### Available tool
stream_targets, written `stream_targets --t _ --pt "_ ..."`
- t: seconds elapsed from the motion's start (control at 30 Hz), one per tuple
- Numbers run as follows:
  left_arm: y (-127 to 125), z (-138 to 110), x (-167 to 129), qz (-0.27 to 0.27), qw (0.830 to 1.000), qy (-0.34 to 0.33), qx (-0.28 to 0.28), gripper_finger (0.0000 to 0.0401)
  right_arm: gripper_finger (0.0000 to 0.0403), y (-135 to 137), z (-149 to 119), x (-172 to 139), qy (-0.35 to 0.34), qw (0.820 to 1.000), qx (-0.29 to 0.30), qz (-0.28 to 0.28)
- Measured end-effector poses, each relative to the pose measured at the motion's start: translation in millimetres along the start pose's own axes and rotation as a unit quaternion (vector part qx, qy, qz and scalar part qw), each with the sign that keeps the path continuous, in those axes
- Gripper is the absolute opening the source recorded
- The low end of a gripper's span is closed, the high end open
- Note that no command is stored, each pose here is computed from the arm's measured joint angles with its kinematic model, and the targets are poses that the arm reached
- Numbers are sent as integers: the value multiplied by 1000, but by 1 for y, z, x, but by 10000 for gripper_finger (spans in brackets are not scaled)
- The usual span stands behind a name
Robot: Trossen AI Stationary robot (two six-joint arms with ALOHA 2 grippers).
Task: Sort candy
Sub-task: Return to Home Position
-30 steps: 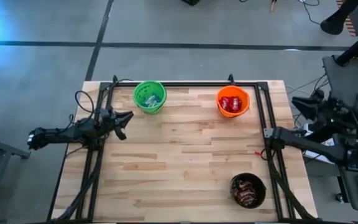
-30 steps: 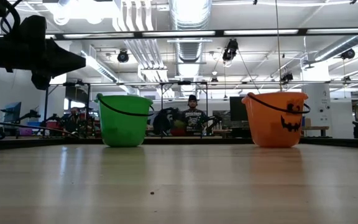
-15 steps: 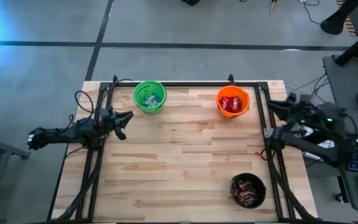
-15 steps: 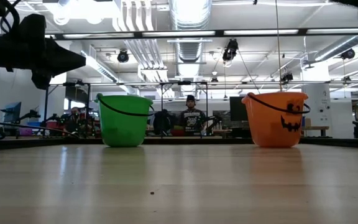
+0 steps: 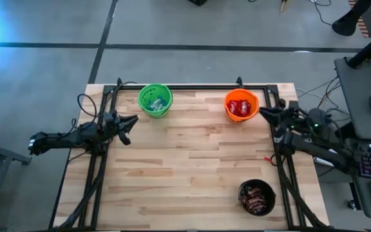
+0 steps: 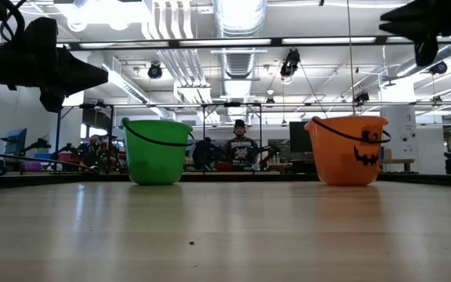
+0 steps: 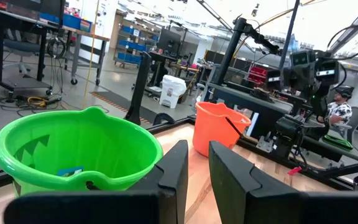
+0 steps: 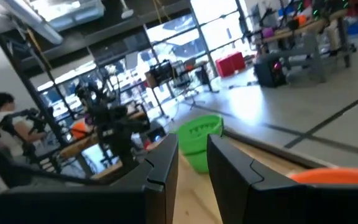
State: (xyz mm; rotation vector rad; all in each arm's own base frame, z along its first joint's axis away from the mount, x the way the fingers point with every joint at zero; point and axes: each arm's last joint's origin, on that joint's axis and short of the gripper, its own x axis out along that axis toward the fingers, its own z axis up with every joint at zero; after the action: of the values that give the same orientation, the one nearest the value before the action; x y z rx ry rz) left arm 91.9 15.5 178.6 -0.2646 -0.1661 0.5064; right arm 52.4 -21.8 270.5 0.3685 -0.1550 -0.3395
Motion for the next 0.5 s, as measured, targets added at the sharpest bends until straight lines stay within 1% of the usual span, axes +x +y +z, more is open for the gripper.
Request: stream_targets --t 0.13,0.33,0.5 --pt "0 0 0 0 1000 0 0 47 78 -6 -17 9 -3 1000 5 26" --pt "0 0 0 0 1000 1 1 47 81 -18 -43 18 3 1000 11 29" --pt "0 0 0 0 999 2 34 47 74 -23 -58 23 9 999 10 52"
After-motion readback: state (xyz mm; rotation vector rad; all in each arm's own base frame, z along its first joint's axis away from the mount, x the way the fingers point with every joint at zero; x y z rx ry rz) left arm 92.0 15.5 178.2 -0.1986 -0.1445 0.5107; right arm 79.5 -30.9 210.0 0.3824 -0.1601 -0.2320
